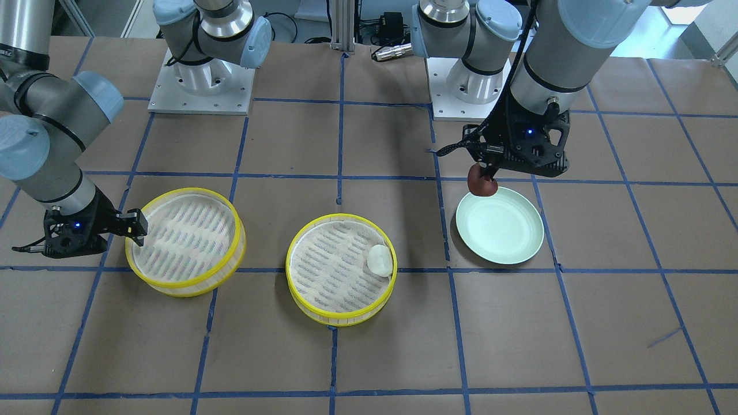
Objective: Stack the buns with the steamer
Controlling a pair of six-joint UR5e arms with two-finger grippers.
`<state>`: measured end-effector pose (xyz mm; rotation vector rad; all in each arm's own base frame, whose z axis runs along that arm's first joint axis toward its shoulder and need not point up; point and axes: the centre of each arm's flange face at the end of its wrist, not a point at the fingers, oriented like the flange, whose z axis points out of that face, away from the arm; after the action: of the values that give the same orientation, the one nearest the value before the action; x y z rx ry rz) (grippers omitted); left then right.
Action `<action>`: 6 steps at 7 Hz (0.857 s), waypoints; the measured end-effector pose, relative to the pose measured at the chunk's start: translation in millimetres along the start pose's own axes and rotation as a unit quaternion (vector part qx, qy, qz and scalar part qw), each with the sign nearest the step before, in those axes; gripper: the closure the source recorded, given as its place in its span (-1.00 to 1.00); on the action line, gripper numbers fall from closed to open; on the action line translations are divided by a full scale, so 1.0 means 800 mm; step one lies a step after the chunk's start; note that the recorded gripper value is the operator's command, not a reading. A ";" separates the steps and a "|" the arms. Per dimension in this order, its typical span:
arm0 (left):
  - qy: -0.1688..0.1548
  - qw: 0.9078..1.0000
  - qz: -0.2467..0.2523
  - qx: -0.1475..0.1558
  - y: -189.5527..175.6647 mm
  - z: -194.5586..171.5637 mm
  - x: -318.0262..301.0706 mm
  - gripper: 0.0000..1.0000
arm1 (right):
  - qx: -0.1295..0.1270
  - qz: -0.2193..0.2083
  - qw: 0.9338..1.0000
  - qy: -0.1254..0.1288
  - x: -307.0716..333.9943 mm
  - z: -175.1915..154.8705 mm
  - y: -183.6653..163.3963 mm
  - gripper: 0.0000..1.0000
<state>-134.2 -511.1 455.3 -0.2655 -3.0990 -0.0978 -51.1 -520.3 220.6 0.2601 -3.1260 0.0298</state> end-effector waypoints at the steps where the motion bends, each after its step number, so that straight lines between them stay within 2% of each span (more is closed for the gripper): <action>1: 0.000 1.000 0.001 0.000 0.001 0.000 0.000 1.00 | -0.001 0.000 1.000 -0.001 -0.001 0.000 0.001 0.60; 3: -0.001 1.000 0.002 0.001 0.002 -0.001 -0.001 1.00 | 0.002 0.001 1.000 0.000 -0.001 -0.003 0.000 0.79; 6: -0.001 1.000 0.001 0.002 0.001 -0.001 -0.003 1.00 | 0.000 0.001 1.000 -0.001 -0.002 -0.005 0.001 0.84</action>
<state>-131.7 -510.7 456.4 -0.2673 -3.1008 -0.0907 -49.8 -519.5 224.5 0.2586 -3.1272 0.0303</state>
